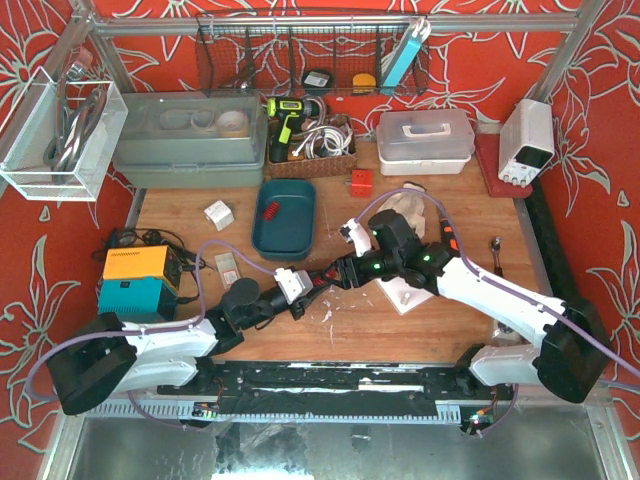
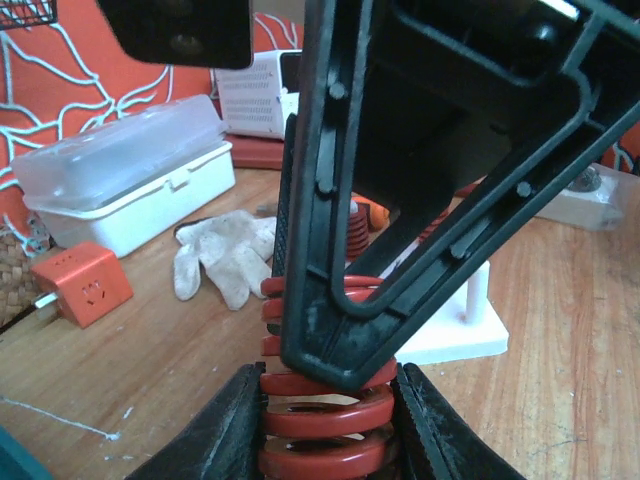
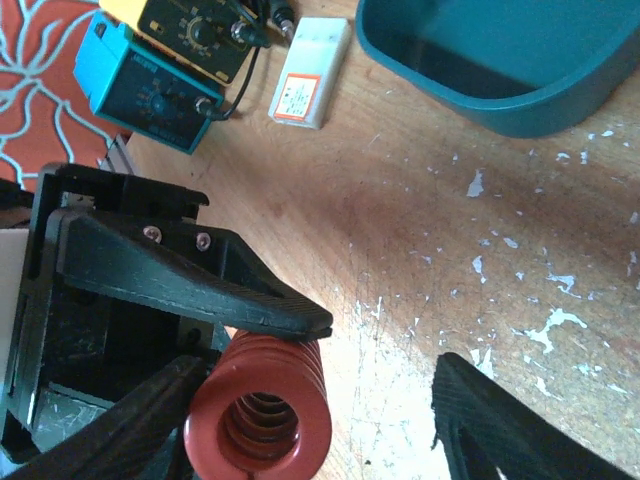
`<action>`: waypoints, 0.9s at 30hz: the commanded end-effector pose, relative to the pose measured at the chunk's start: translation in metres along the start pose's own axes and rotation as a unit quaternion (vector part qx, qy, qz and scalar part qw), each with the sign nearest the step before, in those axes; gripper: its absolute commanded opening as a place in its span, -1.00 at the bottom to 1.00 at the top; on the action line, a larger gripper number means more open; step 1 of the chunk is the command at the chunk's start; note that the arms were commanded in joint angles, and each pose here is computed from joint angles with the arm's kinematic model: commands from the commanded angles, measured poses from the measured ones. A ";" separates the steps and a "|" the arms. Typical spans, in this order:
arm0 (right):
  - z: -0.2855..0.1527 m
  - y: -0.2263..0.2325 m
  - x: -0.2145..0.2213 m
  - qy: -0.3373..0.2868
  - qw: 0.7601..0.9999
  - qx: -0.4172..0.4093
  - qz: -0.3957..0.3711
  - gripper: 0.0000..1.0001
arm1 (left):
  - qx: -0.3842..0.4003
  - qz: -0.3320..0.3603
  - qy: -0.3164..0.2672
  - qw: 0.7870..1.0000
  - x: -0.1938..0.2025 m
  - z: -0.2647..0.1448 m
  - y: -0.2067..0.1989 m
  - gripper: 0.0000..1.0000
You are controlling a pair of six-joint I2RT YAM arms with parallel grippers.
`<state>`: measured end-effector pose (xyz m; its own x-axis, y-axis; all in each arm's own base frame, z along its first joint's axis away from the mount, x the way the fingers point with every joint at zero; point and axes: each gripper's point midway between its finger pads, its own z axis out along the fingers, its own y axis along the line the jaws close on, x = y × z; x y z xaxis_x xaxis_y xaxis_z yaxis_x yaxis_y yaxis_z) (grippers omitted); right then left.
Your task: Install the large spring
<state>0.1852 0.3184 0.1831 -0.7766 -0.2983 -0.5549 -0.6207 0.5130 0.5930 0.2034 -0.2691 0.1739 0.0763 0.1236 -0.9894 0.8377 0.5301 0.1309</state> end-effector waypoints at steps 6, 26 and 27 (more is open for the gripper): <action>0.005 0.020 -0.006 -0.005 0.999 -0.046 -0.006 0.02 | -0.007 0.019 -0.047 0.999 -0.024 -0.003 0.000 -0.90; -0.017 0.000 -0.023 -0.074 0.997 0.032 0.000 -1.00 | -0.079 0.014 -0.040 0.996 -0.016 -0.008 0.024 0.50; -0.021 -0.006 -0.023 -0.077 0.996 0.050 0.001 -1.00 | -0.081 0.014 -0.038 0.996 -0.015 -0.008 0.024 0.66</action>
<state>0.1881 0.3262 0.2021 -0.7744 -0.2195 -0.5934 -0.6152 0.4803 0.6252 0.2118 -0.2563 0.1829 0.1164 0.0936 -0.9888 0.7727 0.6170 0.1493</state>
